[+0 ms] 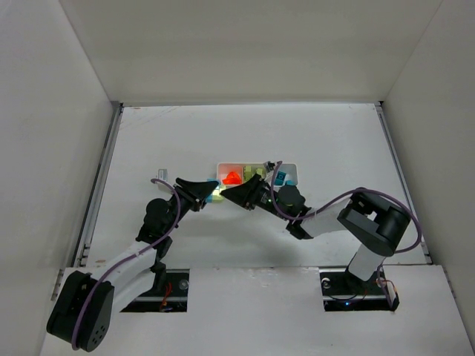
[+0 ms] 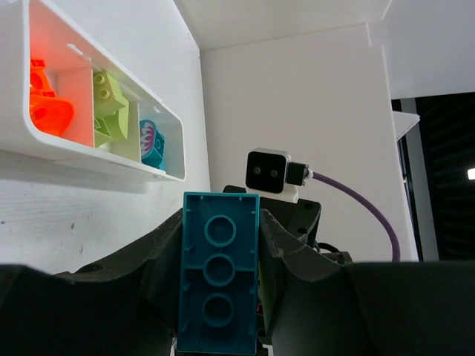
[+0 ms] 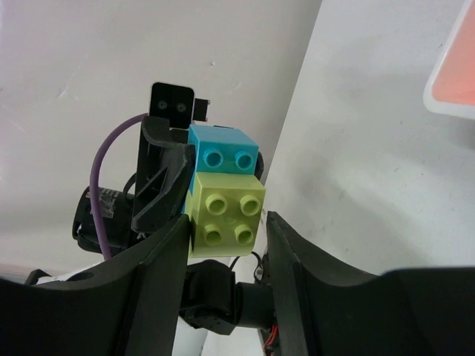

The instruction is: Sort the legos into containers by color

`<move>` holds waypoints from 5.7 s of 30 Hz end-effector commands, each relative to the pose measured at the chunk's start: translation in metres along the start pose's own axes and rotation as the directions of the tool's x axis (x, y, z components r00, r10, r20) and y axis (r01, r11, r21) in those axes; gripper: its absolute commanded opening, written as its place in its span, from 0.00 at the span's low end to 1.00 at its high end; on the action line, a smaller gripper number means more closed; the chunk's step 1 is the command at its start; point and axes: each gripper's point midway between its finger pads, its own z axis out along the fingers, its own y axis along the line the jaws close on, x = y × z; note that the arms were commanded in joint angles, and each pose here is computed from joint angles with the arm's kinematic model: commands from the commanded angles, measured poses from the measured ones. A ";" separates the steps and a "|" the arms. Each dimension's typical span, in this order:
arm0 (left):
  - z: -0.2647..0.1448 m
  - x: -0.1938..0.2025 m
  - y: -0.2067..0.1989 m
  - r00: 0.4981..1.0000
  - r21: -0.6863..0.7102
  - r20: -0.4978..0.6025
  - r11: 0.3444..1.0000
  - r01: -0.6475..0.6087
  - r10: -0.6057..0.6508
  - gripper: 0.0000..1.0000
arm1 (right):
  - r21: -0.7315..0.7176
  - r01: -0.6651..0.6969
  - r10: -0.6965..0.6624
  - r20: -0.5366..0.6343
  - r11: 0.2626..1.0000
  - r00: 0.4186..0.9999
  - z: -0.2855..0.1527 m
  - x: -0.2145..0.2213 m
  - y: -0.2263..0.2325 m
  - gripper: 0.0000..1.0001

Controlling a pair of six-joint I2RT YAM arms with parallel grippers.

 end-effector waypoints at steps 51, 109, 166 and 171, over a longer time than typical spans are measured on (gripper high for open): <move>0.003 -0.013 -0.011 0.999 0.047 -0.003 0.998 -0.044 0.044 0.16 | 0.667 0.399 -0.533 -0.003 0.629 0.846 -0.040 -0.139 -0.088 0.67; -0.008 0.004 -0.031 0.999 0.124 -0.043 0.992 -0.024 0.030 0.15 | -0.028 0.122 -0.121 0.040 0.992 0.992 -0.038 -0.037 0.026 0.39; -0.038 0.056 -0.082 0.936 0.264 -0.338 0.944 0.196 -0.100 0.20 | -0.190 0.564 -0.576 -0.008 0.804 0.818 -0.071 -0.024 0.095 0.69; -0.035 0.062 -0.067 0.878 0.126 -0.391 0.929 0.348 -0.276 0.19 | -0.156 0.752 -0.758 0.034 0.640 0.652 -0.080 -0.018 0.087 0.75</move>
